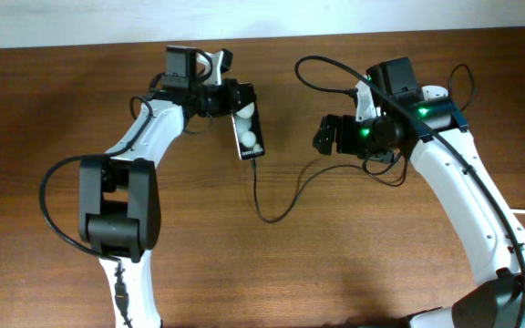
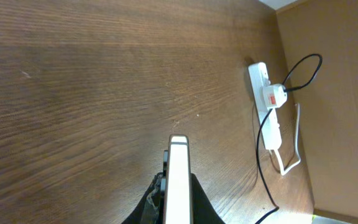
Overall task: Plug charger to phone and switch on socket
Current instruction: 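Lower the connected phone toward the table with the left gripper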
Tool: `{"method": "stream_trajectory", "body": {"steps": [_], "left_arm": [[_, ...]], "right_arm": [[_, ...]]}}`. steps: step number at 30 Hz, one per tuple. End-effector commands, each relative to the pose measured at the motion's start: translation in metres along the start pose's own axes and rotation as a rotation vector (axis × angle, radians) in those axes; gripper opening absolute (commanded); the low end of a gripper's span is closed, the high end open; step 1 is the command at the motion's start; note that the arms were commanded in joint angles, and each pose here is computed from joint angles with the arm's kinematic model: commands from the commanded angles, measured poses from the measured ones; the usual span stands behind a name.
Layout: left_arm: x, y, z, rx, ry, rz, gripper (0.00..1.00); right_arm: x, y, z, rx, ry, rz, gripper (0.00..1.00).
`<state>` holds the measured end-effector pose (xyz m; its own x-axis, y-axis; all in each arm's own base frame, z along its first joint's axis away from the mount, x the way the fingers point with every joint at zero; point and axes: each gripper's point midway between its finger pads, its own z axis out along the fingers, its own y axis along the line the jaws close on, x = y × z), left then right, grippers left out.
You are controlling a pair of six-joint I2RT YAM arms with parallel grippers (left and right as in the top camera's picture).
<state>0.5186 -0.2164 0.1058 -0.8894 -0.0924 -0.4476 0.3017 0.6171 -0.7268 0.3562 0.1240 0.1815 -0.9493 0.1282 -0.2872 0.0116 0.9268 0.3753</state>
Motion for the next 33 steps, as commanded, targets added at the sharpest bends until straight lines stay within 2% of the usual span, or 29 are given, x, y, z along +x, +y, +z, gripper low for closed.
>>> {"method": "stream_trajectory", "body": {"steps": [1, 7, 12, 19, 26, 33], "left_arm": [[0.01, -0.018, 0.017, 0.02, 0.03, 0.046, 0.0], [0.034, -0.045, 0.043, 0.019, 0.087, 0.085, 0.0], [0.057, -0.045, 0.059, -0.022, 0.144, 0.071, 0.0], [0.104, -0.003, 0.093, -0.021, 0.272, -0.141, 0.0], [0.108, 0.0, 0.093, -0.031, 0.282, -0.158, 0.0], [0.107, 0.002, 0.093, -0.061, 0.274, -0.275, 0.0]], "right_arm": [[-0.003, 0.003, -0.008, -0.002, -0.028, -0.018, 0.99], [-0.003, 0.003, -0.008, -0.002, -0.028, -0.018, 0.99], [-0.003, 0.003, -0.008, -0.002, -0.028, -0.018, 0.99], [-0.003, 0.003, -0.008, -0.001, -0.028, -0.018, 0.99], [-0.003, 0.003, -0.008, -0.002, -0.028, -0.018, 0.99], [-0.003, 0.003, -0.008, -0.001, -0.028, -0.018, 0.99]]}}
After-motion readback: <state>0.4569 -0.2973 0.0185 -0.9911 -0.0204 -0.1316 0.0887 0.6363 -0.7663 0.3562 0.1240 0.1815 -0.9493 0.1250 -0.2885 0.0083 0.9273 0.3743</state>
